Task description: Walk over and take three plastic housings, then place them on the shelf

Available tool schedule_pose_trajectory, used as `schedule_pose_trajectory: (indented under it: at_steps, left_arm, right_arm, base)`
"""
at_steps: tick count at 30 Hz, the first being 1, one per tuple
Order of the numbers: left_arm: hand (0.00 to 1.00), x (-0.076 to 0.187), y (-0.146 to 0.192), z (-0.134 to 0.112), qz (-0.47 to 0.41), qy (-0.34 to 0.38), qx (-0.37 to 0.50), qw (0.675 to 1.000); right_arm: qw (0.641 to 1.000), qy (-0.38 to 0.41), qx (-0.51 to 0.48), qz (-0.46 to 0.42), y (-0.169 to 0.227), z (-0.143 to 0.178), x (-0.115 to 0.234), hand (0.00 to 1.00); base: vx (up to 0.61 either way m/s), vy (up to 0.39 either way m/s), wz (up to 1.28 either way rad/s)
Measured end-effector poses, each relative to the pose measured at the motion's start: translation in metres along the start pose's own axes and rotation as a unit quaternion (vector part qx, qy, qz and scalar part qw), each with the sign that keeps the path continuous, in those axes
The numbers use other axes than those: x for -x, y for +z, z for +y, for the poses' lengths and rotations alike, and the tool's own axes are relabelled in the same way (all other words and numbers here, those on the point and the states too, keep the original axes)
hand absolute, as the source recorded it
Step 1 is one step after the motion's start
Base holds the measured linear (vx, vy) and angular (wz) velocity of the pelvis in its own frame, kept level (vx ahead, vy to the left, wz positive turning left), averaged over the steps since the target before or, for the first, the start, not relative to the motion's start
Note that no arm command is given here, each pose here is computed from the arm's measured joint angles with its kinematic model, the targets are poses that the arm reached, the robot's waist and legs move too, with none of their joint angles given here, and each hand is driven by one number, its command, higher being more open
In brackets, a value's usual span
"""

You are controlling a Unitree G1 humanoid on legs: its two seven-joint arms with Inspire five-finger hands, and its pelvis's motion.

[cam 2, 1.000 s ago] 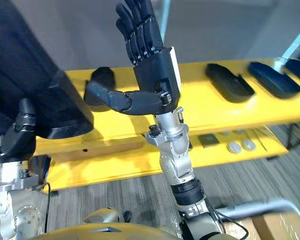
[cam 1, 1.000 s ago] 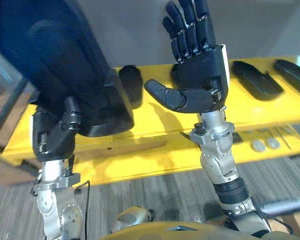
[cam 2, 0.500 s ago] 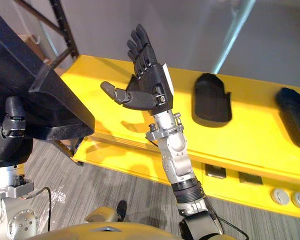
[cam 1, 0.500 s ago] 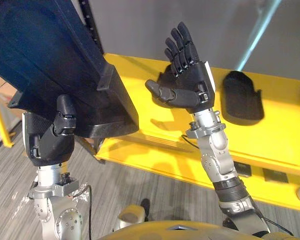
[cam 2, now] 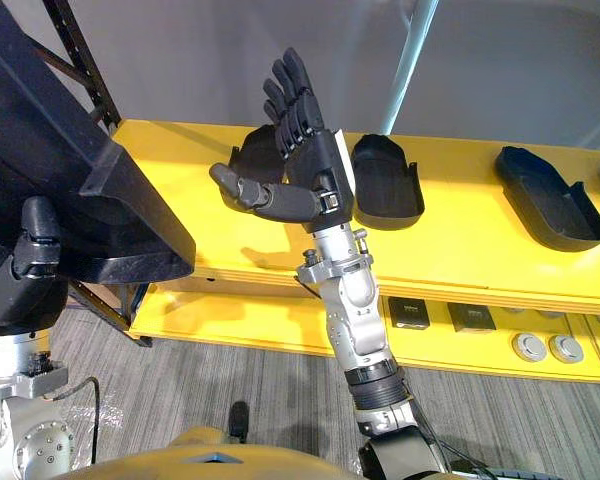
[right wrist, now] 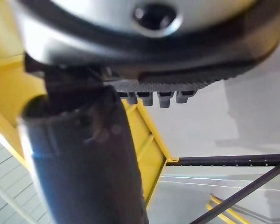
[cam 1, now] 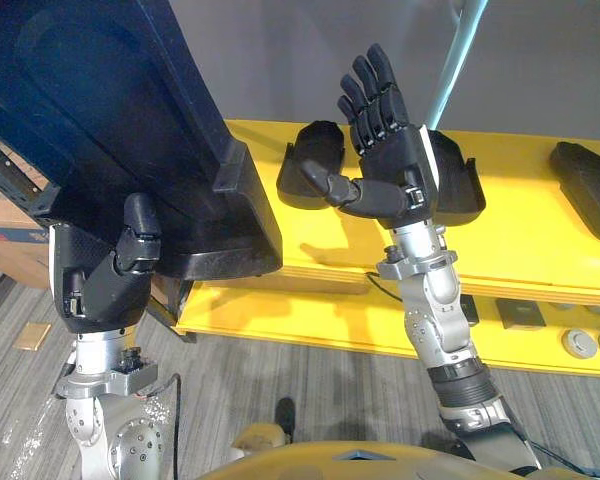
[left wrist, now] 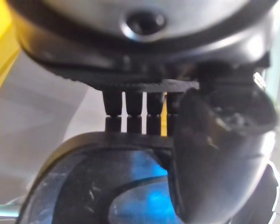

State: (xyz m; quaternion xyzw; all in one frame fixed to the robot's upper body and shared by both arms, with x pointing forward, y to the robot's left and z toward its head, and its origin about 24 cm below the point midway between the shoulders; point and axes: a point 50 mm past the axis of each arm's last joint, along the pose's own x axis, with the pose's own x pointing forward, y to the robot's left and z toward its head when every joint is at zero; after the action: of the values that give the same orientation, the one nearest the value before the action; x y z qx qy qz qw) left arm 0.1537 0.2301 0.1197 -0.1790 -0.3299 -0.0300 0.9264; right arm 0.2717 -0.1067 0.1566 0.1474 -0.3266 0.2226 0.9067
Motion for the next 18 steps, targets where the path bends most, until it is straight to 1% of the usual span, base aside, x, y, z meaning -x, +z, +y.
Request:
schedule_pose_trajectory:
  at_steps: [5,8,9,15,18]
  left_arm:
    - [0.0,-0.001,-0.003,-0.002,0.02,-0.004,0.006,1.0]
    - [0.0,-0.003,-0.005,-0.004,0.035,-0.012,0.003,0.999]
    - [0.0,-0.006,-0.004,-0.012,0.039,-0.034,0.013,0.999]
    - [0.0,-0.005,-0.004,-0.012,0.041,-0.031,0.012,0.999]
    - [0.0,-0.005,-0.006,-0.01,0.051,0.001,-0.006,0.999]
  right_arm:
    - [0.999,0.019,-0.035,0.006,-0.004,0.003,0.008,1.0]
    - [0.998,0.043,-0.053,0.016,-0.01,0.012,0.012,1.0]
    - [0.996,0.066,-0.065,0.001,-0.001,0.026,0.017,1.0]
    - [0.996,0.064,-0.064,0.001,-0.001,0.026,0.017,1.0]
    - [0.999,0.033,-0.031,0.021,-0.003,0.02,0.019,1.0]
  base:
    - [0.01,0.006,0.28]
    - [-0.02,-0.008,0.32]
    - [-0.01,-0.001,0.08]
    - [0.0,0.0,-0.01]
    - [0.0,0.001,-0.11]
